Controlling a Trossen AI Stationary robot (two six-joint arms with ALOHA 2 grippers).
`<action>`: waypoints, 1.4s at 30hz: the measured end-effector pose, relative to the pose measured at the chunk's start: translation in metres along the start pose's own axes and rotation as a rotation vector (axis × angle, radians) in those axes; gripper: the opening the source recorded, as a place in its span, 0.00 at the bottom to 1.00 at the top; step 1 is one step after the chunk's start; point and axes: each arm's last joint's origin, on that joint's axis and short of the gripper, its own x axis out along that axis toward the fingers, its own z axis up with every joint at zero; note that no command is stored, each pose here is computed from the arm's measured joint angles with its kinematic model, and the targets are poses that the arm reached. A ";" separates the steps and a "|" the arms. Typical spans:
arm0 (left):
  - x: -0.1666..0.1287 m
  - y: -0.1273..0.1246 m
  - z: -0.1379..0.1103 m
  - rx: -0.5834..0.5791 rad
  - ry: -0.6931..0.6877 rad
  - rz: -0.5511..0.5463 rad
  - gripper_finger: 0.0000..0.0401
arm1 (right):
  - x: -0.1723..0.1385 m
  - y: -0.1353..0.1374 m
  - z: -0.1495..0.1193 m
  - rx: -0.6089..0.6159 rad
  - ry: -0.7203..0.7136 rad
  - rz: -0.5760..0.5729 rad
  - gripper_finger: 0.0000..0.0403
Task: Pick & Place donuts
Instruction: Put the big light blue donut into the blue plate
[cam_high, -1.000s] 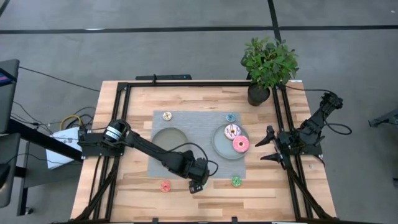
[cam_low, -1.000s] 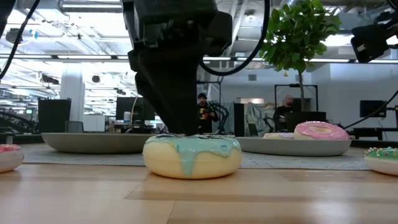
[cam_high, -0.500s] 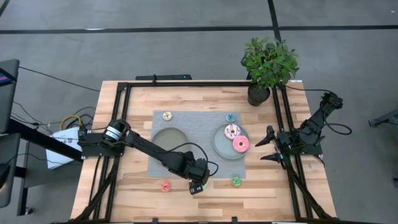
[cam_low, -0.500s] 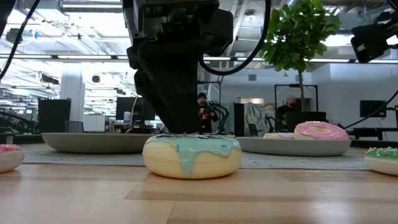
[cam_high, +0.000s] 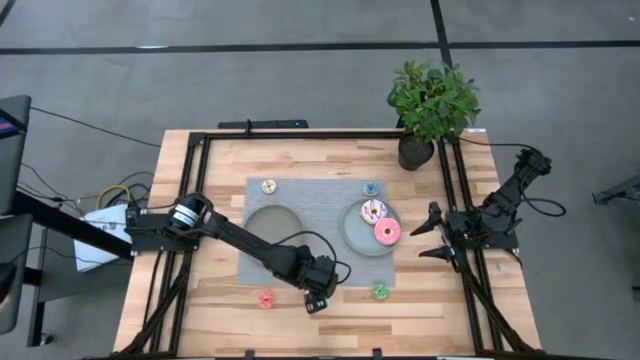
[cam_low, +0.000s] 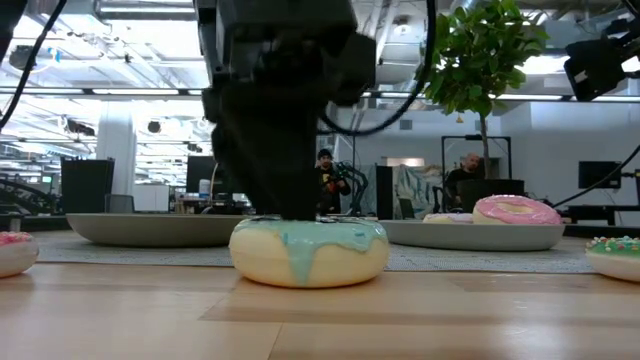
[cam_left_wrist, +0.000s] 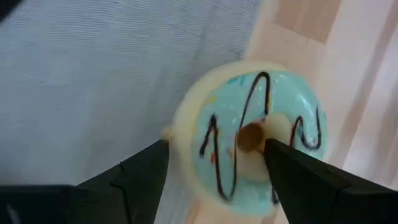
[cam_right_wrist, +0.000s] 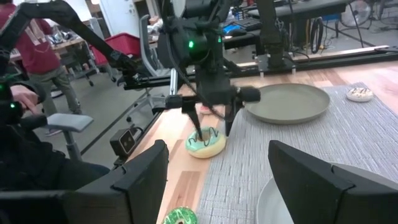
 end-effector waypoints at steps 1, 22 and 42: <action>0.003 0.000 0.000 0.000 0.008 -0.003 0.65 | 0.000 0.000 0.000 -0.001 0.001 -0.001 0.66; 0.001 -0.001 0.003 0.034 -0.015 0.015 0.43 | 0.000 0.000 0.000 0.001 -0.001 0.000 0.66; -0.011 -0.008 0.015 0.183 -0.105 0.071 0.28 | 0.000 0.000 0.000 0.001 -0.001 0.000 0.66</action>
